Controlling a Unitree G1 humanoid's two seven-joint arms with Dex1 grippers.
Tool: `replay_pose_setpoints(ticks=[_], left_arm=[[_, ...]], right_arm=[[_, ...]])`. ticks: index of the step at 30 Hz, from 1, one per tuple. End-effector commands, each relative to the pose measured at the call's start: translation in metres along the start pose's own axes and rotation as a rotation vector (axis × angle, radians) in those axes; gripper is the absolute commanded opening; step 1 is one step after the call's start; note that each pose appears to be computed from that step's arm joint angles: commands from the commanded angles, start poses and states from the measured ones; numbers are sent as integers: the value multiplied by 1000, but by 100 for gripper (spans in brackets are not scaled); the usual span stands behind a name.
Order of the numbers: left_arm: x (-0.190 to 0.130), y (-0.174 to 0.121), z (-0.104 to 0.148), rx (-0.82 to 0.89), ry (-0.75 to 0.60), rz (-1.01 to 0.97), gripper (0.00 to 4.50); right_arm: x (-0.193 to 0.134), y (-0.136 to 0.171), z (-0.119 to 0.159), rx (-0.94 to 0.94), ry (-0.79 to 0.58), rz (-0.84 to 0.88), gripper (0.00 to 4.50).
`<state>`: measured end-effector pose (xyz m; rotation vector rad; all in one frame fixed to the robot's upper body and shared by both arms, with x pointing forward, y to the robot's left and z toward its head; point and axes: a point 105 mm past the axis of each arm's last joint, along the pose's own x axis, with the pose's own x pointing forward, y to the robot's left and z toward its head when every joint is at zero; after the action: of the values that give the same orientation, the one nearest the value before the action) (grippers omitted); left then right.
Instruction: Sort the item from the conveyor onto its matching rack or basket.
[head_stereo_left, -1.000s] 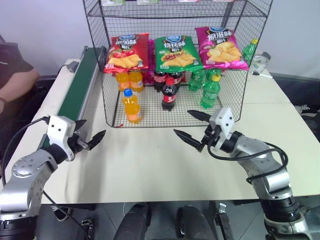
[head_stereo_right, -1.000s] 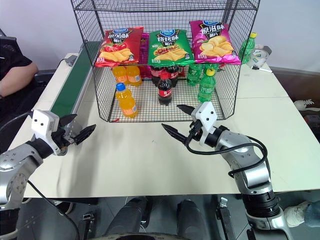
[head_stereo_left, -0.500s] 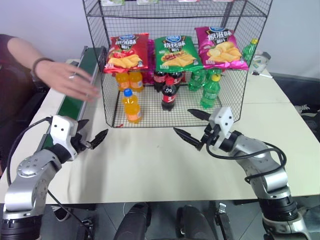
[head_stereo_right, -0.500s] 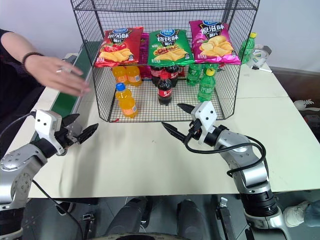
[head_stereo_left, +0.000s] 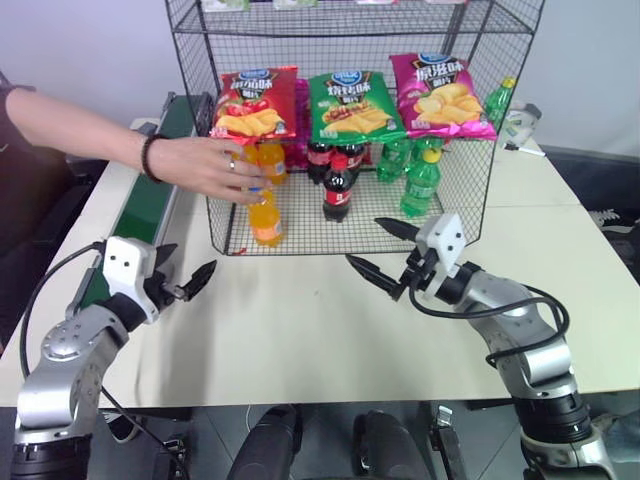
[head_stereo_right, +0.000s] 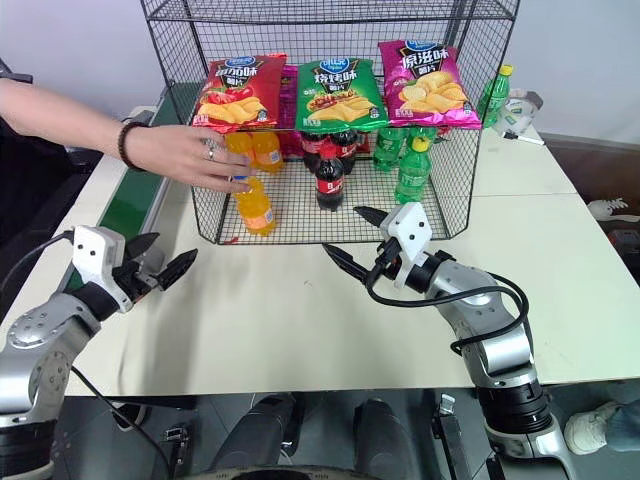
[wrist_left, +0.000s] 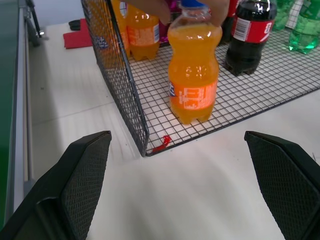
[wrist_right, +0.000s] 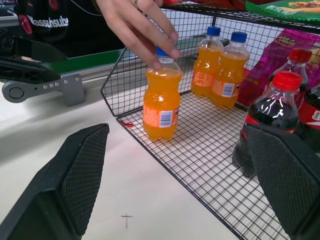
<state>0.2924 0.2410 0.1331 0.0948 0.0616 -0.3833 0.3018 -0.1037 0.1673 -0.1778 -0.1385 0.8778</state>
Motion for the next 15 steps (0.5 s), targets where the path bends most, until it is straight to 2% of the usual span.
replay_pose_setpoints(ticks=[1, 15], left_arm=[[-2, 1, 7, 19, -35, 20, 447], [2, -1, 11, -19, -79, 13, 447]], right_arm=[[2, 0, 7, -15, -33, -3, 450], [8, -4, 7, -22, -47, -10, 450]])
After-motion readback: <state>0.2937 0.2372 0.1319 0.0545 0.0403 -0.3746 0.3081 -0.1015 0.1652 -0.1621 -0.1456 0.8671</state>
